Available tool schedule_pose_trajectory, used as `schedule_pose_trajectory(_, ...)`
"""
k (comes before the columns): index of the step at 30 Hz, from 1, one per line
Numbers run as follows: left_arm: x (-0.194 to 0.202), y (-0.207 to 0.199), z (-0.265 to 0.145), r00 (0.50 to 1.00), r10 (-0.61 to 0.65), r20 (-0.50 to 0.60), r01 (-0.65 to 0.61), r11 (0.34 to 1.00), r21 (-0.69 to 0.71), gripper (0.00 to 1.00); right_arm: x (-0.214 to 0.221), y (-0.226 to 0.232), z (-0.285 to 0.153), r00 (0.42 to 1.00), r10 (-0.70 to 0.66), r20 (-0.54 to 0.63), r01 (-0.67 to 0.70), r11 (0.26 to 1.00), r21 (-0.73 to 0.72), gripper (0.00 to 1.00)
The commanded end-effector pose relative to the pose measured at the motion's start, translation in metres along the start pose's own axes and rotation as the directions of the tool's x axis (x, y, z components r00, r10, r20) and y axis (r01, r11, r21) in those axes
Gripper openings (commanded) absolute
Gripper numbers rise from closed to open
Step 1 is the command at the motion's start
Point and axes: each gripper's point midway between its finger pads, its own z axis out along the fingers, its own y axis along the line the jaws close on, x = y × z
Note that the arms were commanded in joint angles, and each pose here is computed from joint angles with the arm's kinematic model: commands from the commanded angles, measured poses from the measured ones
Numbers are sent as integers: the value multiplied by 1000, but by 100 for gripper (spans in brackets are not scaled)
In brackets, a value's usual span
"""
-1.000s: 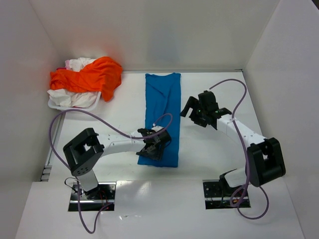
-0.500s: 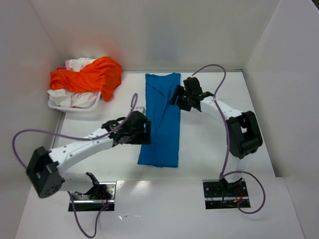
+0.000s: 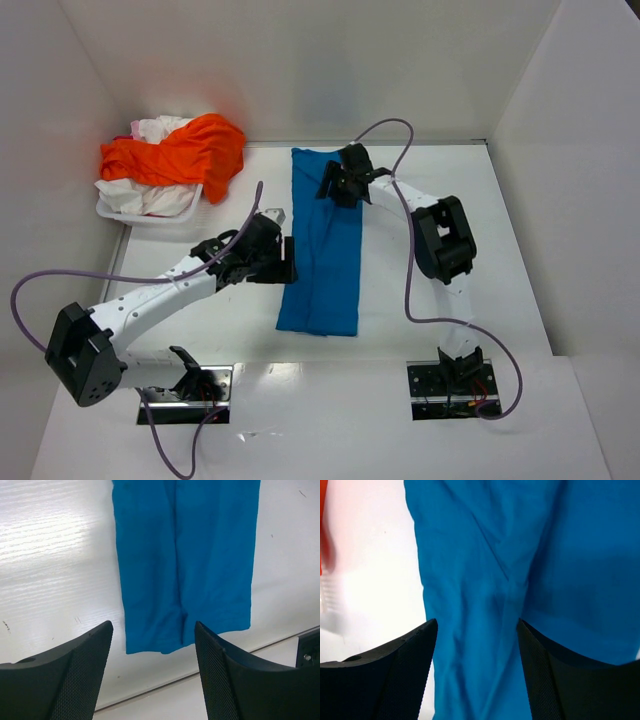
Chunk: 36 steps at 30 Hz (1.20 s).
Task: Fold and stack the t-shirts
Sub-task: Rotate the tshirt 90 degrees
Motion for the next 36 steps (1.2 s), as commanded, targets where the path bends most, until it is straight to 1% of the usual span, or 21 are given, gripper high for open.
schedule_pose_trajectory(1,-7,-5,1,999,35,17,-36,998,44,74,-14,10,8,1000,-26,16,26,1000,3,71)
schedule_pose_trajectory(6,-11,3,3,1000,21,20,-21,999,37,76,-13,36,15,999,-38,15,39,998,-49,71)
schedule_pose_trajectory(7,-10,1,3,1000,21,15,-22,999,45,76,-8,31,23,999,-37,-4,37,999,-35,71)
schedule_pose_trajectory(8,-11,4,3,1000,23,18,-24,999,40,76,-3,37,25,999,-43,-17,43,998,-46,71)
schedule_pose_trajectory(9,-11,4,3,1000,23,18,-24,999,40,76,-10,42,26,999,-45,-2,45,997,-58,71)
schedule_pose_trajectory(11,-7,5,4,1000,23,5,-24,999,44,76,3,44,33,998,-52,-40,49,997,-67,71)
schedule_pose_trajectory(12,-7,5,4,1000,23,5,-24,999,44,76,0,59,29,998,-62,-28,59,993,-103,71)
schedule_pose_trajectory(13,-9,7,4,1000,16,7,-17,999,40,76,3,56,34,998,-50,-38,46,994,-96,71)
schedule_pose_trajectory(14,-8,6,4,1000,16,3,-17,999,47,79,4,63,36,998,-57,-31,53,993,-109,71)
schedule_pose_trajectory(15,-8,6,4,1000,16,3,-17,999,47,79,2,77,32,997,-67,-24,63,988,-141,71)
schedule_pose_trajectory(18,-8,6,4,1000,26,3,-26,999,47,79,4,79,33,997,-71,-39,66,991,-118,71)
schedule_pose_trajectory(21,-7,5,4,1000,26,-3,-26,998,56,81,-14,80,13,996,-91,26,92,992,-81,71)
schedule_pose_trajectory(22,-11,3,2,999,36,15,-37,997,67,84,-22,77,5,996,-84,43,87,993,-75,71)
schedule_pose_trajectory(23,-12,0,2,999,36,18,-37,996,82,91,-31,75,-2,994,-84,64,89,993,-77,71)
schedule_pose_trajectory(24,-12,0,2,999,45,19,-46,996,82,94,-36,71,-7,994,-78,73,83,994,-76,71)
schedule_pose_trajectory(26,-9,-7,6,998,56,-1,-56,991,118,99,-63,68,-29,988,-60,145,69,996,-58,71)
schedule_pose_trajectory(28,-10,-9,8,998,66,-1,-65,989,129,99,-67,52,-36,984,-90,157,90,996,3,71)
schedule_pose_trajectory(29,-15,-12,9,998,65,20,-67,988,141,99,-79,45,-42,977,-83,195,78,996,33,71)
schedule_pose_trajectory(32,-17,-13,13,997,76,19,-78,987,140,99,-78,15,-37,982,-76,172,62,994,91,71)
schedule_pose_trajectory(33,-19,-10,14,997,74,30,-77,990,120,99,-70,8,-33,985,-76,154,61,993,104,69)
schedule_pose_trajectory(36,-27,-2,11,996,72,53,-75,996,58,99,-63,-12,-26,991,-61,121,45,991,129,69)
